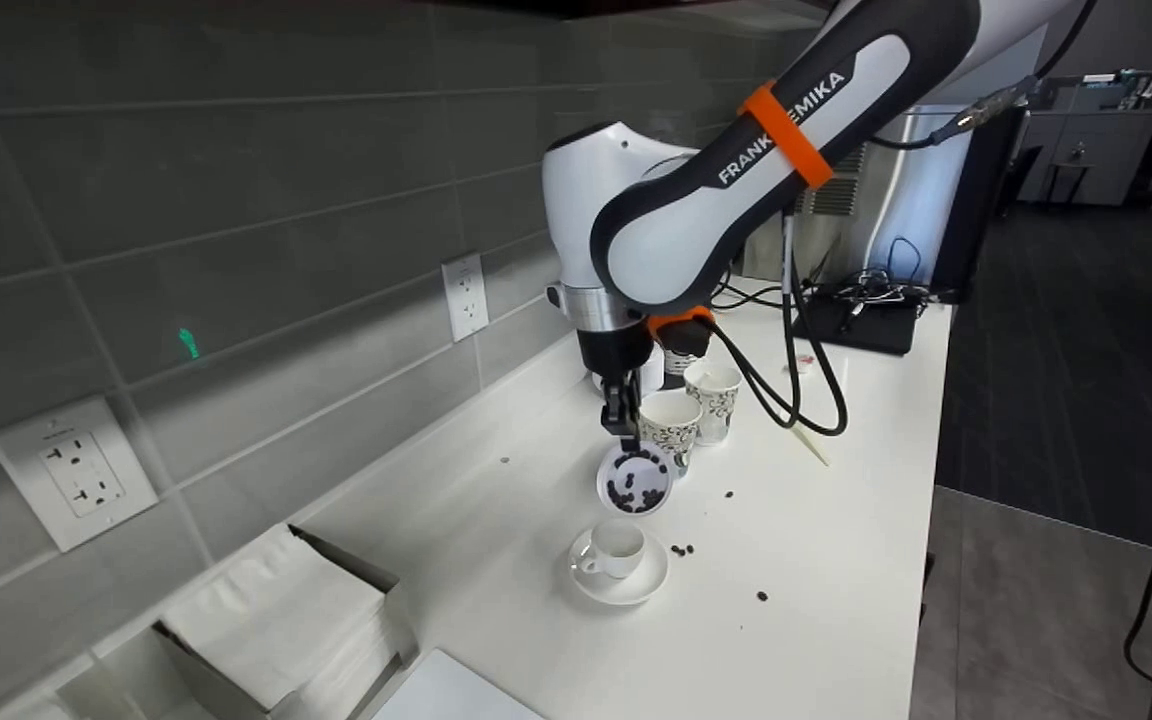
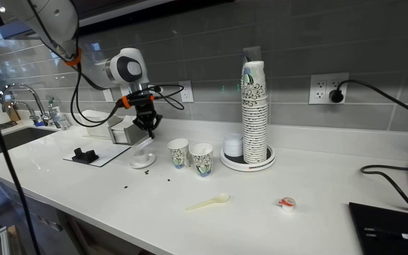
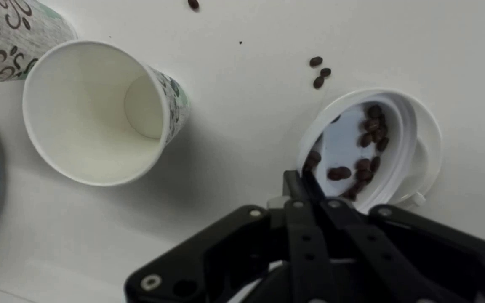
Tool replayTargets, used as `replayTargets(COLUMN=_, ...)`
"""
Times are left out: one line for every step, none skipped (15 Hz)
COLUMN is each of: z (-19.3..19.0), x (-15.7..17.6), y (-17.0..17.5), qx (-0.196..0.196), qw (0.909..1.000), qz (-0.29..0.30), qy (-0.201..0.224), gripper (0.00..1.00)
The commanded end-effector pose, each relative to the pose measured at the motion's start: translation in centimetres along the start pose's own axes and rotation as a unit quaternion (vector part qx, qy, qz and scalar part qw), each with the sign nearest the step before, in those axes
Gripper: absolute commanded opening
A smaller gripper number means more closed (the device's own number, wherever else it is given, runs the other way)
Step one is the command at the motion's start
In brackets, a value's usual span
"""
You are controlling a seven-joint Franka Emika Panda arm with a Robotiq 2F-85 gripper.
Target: Lift the coffee lid and pour some of its contents into the tea cup
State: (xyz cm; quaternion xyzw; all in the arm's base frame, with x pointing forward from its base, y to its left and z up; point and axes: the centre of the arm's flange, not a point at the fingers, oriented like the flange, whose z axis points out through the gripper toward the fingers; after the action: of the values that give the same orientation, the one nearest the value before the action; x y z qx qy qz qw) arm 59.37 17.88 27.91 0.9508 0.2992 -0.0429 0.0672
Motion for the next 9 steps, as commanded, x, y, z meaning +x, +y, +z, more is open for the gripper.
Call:
replayTargets(z=-0.2, x=2.0, y=-0.8, qx=-0.028, qw=0.9991, qz=0.007, qy=-0.031, gripper=0.0)
replayTargets(z=-0.2, x=2.1, y=-1.0, qx=-0.032, qw=0.9988, qz=0.007, qy=-0.035, gripper=0.0)
replayTargets(z=-0.3, x=2.2, y=-1.1, qx=-0.036, qw=0.9985, qz=0.008, qy=-0.04, gripper=0.0)
replayTargets(z=-0.4, x=2.2, y=-1.3, qx=-0.04, qw=0.9982, qz=0.01, qy=-0.044, gripper=0.0)
replayTargets(z=-0.5, x=2.3, y=-1.4, qx=-0.043, qw=0.9978, qz=0.01, qy=-0.048, gripper=0.0)
replayTargets(z=-0.7, x=2.3, y=-1.5, qx=-0.048, qw=0.9973, qz=0.012, qy=-0.054, gripper=0.0)
replayTargets(z=-0.8, x=2.3, y=-1.6, qx=-0.053, qw=0.9969, qz=0.012, qy=-0.058, gripper=0.0)
replayTargets(z=-0.8, x=2.3, y=-1.7, qx=-0.056, qw=0.9963, qz=0.01, qy=-0.064, gripper=0.0)
replayTargets(z=-0.8, x=2.4, y=-1.8, qx=-0.06, qw=0.9957, qz=0.009, qy=-0.07, gripper=0.0)
